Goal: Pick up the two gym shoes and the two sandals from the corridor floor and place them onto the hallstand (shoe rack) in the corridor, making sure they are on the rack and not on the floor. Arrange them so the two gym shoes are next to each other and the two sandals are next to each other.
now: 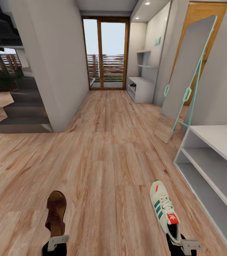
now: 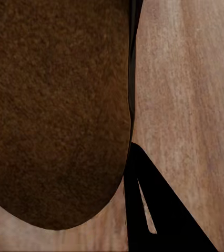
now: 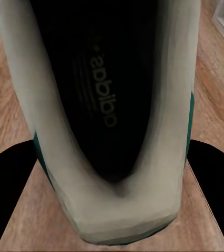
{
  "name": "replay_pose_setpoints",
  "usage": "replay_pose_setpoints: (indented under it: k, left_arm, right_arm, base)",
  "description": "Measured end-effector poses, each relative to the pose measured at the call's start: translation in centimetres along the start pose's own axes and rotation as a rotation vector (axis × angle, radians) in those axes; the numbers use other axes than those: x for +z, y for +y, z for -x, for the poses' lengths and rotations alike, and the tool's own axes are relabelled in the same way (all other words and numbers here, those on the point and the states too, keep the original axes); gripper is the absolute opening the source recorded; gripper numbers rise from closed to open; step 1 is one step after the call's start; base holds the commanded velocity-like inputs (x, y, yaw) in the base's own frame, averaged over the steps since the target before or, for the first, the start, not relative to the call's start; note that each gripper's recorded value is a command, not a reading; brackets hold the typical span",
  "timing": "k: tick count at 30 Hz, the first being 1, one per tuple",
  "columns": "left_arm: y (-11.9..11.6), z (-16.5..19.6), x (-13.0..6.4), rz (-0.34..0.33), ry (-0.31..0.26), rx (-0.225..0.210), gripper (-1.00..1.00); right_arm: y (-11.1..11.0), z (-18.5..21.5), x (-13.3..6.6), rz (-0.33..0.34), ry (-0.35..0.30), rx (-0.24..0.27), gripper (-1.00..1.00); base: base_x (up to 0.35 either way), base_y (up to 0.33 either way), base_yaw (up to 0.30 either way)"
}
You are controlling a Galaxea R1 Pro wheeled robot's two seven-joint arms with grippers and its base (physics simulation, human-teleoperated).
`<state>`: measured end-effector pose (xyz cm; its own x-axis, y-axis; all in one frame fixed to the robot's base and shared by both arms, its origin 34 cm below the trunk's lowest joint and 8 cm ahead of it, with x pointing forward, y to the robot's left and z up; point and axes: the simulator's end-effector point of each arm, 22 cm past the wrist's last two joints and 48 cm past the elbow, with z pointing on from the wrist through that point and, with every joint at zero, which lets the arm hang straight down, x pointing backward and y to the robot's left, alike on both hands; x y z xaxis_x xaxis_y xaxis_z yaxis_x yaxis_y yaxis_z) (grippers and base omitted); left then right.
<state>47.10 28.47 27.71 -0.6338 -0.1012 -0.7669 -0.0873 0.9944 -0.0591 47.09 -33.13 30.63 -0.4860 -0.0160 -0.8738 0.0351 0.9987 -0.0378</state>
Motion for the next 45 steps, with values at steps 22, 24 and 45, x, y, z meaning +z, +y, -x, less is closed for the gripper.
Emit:
replay_pose_setpoints:
  k: [22, 24, 45]
  left_arm:
    - [0.09, 0.00, -0.03, 0.002, 0.000, 0.000, -1.00]
    - [0.10, 0.02, -0.02, 0.002, -0.001, 0.000, -1.00]
    - [0.09, -0.02, -0.03, 0.002, 0.000, 0.000, -1.00]
  right_arm:
    - [0.01, -0.02, 0.00, 0.000, 0.001, 0.000, -1.00]
    - [0.00, -0.03, 0.00, 0.000, 0.001, 0.000, -1.00]
    - [0.00, -0.02, 0.00, 0.000, 0.001, 0.000, -1.00]
  base:
    - [0.338, -0.018, 0.000]
    - [0.338, 0.000, 0.052]
    - [0.338, 0.000, 0.057]
